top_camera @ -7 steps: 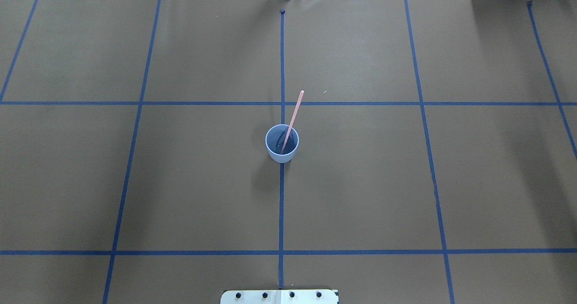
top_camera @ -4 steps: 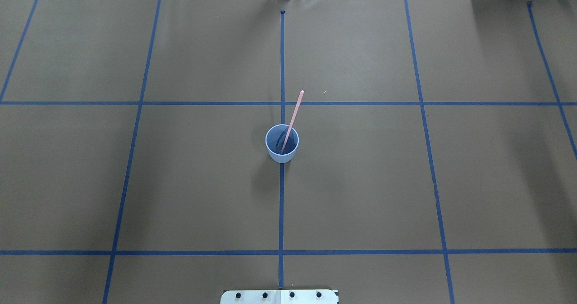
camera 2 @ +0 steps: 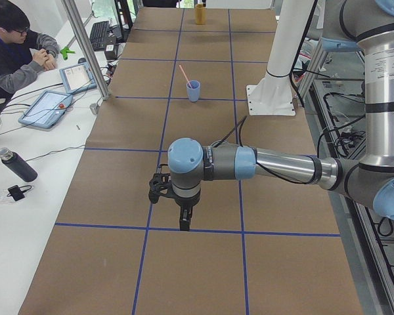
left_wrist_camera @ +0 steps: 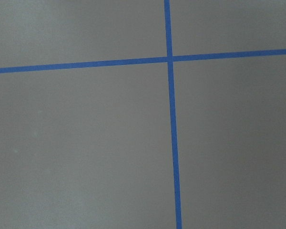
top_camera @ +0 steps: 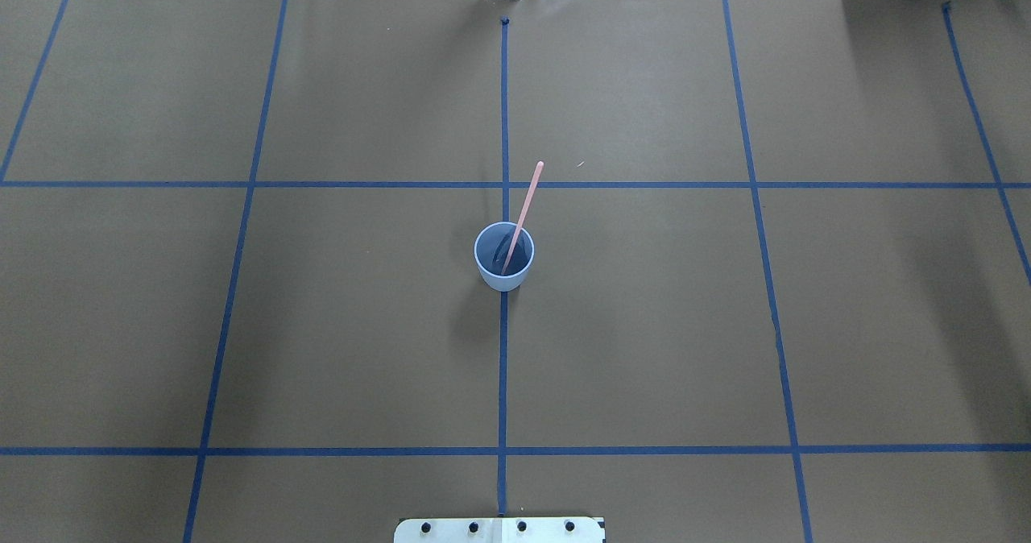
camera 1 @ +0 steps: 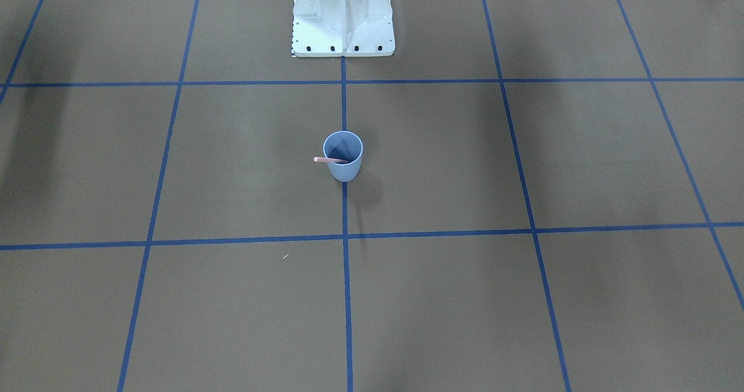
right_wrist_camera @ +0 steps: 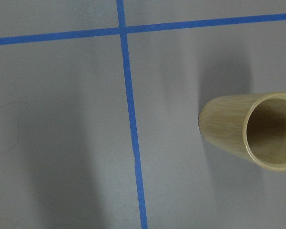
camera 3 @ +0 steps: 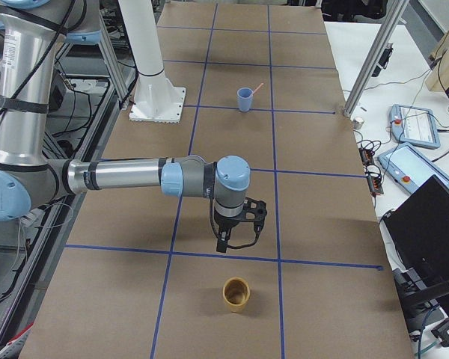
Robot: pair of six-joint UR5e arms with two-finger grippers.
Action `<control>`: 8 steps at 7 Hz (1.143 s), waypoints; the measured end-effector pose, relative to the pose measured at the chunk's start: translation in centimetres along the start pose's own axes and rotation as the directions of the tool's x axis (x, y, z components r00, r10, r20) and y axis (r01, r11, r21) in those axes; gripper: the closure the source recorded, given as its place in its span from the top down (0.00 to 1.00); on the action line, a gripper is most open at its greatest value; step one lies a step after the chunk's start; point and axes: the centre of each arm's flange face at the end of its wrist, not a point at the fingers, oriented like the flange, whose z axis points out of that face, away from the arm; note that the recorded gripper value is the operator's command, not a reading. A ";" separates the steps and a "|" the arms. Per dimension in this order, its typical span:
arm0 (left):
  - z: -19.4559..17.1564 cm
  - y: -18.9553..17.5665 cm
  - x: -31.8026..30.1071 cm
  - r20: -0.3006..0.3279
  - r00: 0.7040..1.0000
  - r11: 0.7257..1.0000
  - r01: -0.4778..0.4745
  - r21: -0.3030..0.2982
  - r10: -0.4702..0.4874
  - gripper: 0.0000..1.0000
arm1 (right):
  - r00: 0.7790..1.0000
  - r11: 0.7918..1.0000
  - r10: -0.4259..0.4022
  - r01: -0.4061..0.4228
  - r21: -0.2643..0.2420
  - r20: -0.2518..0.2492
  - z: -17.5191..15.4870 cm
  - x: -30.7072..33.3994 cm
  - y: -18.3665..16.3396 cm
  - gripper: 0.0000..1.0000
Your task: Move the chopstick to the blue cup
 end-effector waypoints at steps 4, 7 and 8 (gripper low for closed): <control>0.0 0.0 0.0 0.000 1.000 1.000 0.000 0.000 0.000 0.98 | 1.000 1.000 0.005 -0.005 0.000 0.001 0.0 0.2 0.3 1.00; 0.0 0.0 0.0 0.000 1.000 1.000 0.001 -0.001 -0.001 0.98 | 1.000 1.000 0.009 -0.009 0.000 0.000 0.0 0.4 0.5 1.00; 0.0 0.0 0.0 0.000 1.000 1.000 0.001 -0.001 -0.001 0.98 | 1.000 1.000 0.008 -0.008 0.000 0.003 0.0 0.3 0.4 1.00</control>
